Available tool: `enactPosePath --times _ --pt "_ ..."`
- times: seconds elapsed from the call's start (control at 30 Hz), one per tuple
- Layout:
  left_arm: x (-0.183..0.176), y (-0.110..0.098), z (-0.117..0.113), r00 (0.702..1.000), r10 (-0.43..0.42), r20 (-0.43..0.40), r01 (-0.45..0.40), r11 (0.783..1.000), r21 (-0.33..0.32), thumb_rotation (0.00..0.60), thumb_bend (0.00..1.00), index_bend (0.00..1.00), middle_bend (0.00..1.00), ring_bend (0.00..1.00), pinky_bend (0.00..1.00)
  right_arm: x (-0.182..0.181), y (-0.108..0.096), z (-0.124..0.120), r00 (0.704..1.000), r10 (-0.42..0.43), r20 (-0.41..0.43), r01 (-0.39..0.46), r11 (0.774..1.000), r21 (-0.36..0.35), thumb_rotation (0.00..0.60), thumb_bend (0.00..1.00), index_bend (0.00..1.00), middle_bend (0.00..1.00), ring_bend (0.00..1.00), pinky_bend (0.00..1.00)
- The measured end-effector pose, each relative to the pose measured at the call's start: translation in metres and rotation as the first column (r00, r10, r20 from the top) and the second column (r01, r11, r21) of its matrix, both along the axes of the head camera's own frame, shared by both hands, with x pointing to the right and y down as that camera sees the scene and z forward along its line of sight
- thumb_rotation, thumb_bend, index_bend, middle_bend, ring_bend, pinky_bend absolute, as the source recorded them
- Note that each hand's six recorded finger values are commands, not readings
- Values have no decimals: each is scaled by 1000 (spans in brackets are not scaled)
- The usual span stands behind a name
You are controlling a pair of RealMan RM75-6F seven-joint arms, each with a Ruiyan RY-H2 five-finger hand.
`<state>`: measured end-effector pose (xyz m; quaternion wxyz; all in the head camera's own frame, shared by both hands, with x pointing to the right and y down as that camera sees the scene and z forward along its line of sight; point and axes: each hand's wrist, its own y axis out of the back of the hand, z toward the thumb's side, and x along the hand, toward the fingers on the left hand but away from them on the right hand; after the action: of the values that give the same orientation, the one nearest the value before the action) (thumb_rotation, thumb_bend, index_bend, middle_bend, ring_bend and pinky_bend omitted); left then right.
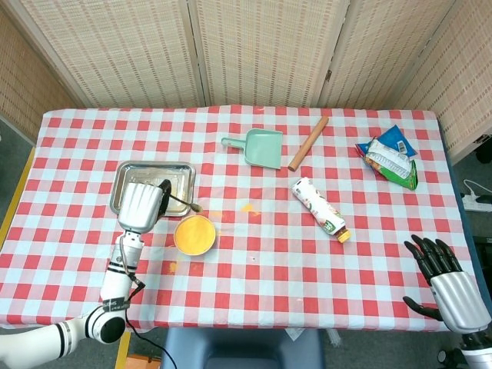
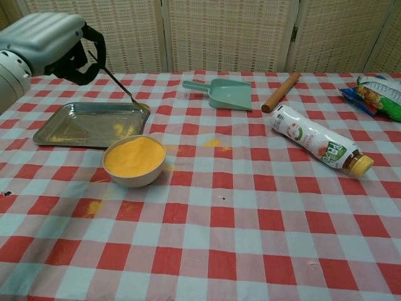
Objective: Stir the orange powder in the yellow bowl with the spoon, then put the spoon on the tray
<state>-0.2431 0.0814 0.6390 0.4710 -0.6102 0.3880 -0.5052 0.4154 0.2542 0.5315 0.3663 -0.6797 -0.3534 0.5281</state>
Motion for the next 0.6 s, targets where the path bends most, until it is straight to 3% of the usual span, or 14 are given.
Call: enactPosePath --times 0.27,0.5,0.6 --pt "-30 -27 57 988 -154 24 155 986 -58 600 526 876 1000 1000 1000 6 -2 -2 1000 18 1 -18 1000 -4 600 43 0 0 0 0" --pt "-47 -33 94 972 -221 81 229 969 -96 600 522 855 1000 1000 1000 5 0 -2 1000 10 16 -10 1000 -24 600 44 0 0 0 0" --pt "-54 -31 111 963 -254 96 266 953 -148 600 517 820 1000 1000 1000 6 0 -3 1000 10 18 -9 1000 -22 600 43 0 0 0 0"
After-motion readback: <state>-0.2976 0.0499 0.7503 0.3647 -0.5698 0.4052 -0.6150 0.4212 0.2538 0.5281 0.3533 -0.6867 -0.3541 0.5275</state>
